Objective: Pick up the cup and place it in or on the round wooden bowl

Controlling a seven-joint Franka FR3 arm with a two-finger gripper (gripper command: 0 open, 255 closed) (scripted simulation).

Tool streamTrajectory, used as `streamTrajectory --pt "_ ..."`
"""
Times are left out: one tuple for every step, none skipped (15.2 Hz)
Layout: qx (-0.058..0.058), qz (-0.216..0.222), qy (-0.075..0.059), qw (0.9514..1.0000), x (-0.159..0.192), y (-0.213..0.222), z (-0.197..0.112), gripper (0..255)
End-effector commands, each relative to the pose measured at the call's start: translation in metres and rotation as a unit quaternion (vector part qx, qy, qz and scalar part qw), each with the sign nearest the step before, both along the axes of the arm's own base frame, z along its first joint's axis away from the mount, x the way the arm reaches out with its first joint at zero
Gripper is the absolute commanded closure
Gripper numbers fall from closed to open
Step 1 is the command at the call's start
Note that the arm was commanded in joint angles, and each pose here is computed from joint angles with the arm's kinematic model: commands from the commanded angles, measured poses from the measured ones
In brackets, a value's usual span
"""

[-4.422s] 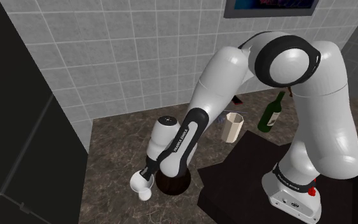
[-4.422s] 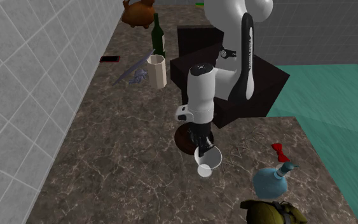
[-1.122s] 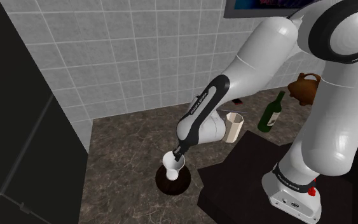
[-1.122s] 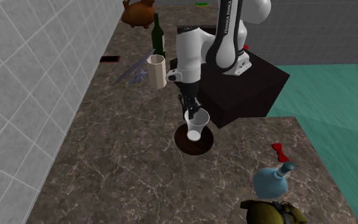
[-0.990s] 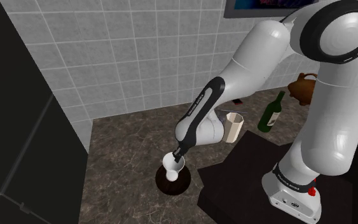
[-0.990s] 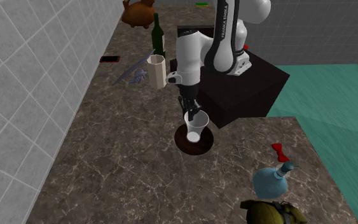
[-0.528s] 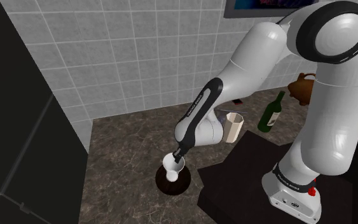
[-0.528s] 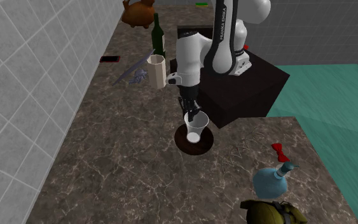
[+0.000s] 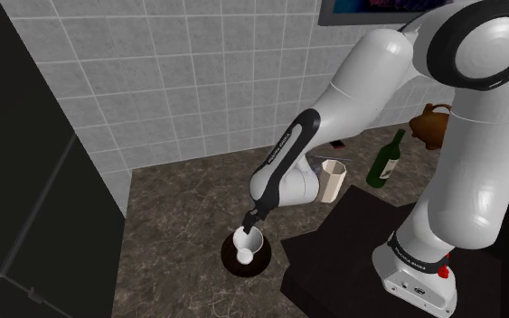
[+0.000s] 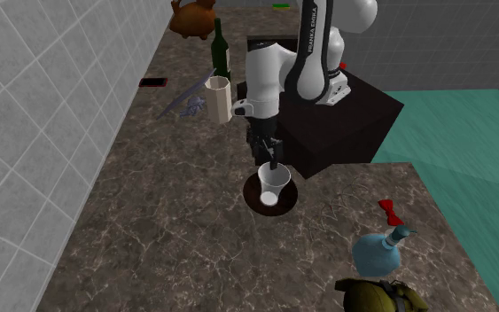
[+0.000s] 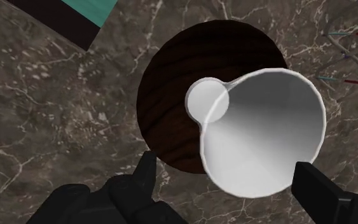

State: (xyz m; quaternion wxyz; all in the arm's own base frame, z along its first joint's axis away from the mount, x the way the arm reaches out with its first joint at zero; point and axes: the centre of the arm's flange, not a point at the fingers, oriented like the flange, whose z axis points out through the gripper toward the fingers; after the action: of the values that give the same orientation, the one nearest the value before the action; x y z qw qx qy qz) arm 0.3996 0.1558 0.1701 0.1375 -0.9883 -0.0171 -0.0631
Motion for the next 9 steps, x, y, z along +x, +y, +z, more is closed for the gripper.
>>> streamTrajectory --pt "0.000 0.000 0.000 1.0000 -0.002 -0.005 0.020 0" --pt "0.000 0.000 0.000 1.0000 -0.003 -0.009 0.033 0" --pt "0.000 0.000 0.000 1.0000 -0.004 -0.012 0.042 0" --pt "0.000 0.000 0.000 1.0000 -0.004 -0.012 0.042 0" --pt "0.000 0.000 0.000 1.0000 -0.004 -0.012 0.042 0" --pt "0.000 0.000 0.000 1.0000 -0.004 -0.012 0.042 0" --pt "0.000 0.000 0.000 1.0000 -0.004 -0.012 0.042 0" --pt "0.000 0.000 0.000 1.0000 -0.004 -0.012 0.042 0" --pt "0.000 0.000 0.000 1.0000 -0.004 -0.012 0.042 0"
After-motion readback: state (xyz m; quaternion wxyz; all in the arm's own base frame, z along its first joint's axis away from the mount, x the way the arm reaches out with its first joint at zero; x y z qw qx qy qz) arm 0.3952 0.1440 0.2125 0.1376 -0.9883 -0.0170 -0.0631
